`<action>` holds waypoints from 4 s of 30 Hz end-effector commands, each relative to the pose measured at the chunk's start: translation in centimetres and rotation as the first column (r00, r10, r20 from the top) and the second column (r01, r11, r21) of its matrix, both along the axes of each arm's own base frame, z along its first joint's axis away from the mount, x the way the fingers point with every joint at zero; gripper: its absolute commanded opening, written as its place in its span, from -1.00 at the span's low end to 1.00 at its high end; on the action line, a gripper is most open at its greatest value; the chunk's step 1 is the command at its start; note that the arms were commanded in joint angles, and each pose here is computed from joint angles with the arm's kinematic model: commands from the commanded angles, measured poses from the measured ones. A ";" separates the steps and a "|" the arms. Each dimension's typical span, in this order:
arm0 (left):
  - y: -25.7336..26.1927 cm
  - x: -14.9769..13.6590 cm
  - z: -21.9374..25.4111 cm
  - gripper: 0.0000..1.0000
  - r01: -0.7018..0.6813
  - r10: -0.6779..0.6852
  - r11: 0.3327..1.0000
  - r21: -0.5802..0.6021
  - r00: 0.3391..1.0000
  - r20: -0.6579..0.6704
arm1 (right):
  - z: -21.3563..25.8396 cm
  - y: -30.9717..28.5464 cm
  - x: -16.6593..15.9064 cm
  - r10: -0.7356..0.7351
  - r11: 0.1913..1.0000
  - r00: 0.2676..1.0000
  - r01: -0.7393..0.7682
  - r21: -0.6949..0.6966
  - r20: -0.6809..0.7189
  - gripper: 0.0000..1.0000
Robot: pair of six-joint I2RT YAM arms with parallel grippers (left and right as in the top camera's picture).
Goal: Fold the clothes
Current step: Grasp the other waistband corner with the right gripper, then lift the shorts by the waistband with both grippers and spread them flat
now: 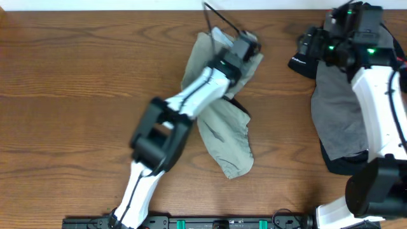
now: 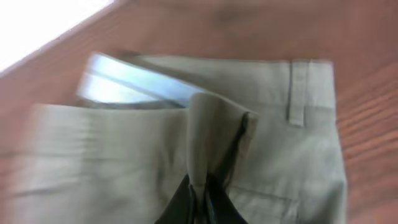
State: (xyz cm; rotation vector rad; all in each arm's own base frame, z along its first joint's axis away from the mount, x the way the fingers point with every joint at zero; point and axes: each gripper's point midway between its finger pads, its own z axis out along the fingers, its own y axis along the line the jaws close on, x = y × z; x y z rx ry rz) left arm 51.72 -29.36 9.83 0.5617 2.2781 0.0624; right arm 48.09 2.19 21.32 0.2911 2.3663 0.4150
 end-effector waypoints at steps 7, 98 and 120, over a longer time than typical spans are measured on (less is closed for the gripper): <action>5.2 -1.5 14.8 -0.88 -0.045 0.062 0.986 -0.163 0.993 0.104 | -6.9 5.4 3.6 0.065 0.996 0.997 -0.062 0.063 -0.043 0.59; 28.6 -30.5 48.6 -0.88 -0.075 0.386 0.895 -0.439 0.622 0.681 | 33.1 1.1 -21.4 0.138 0.941 0.785 0.087 -0.328 0.604 -0.98; 27.9 -18.4 40.6 -0.88 -0.282 0.414 0.904 -0.321 0.768 0.489 | 26.3 3.3 -10.8 0.158 0.932 0.891 0.008 -0.362 0.425 -0.98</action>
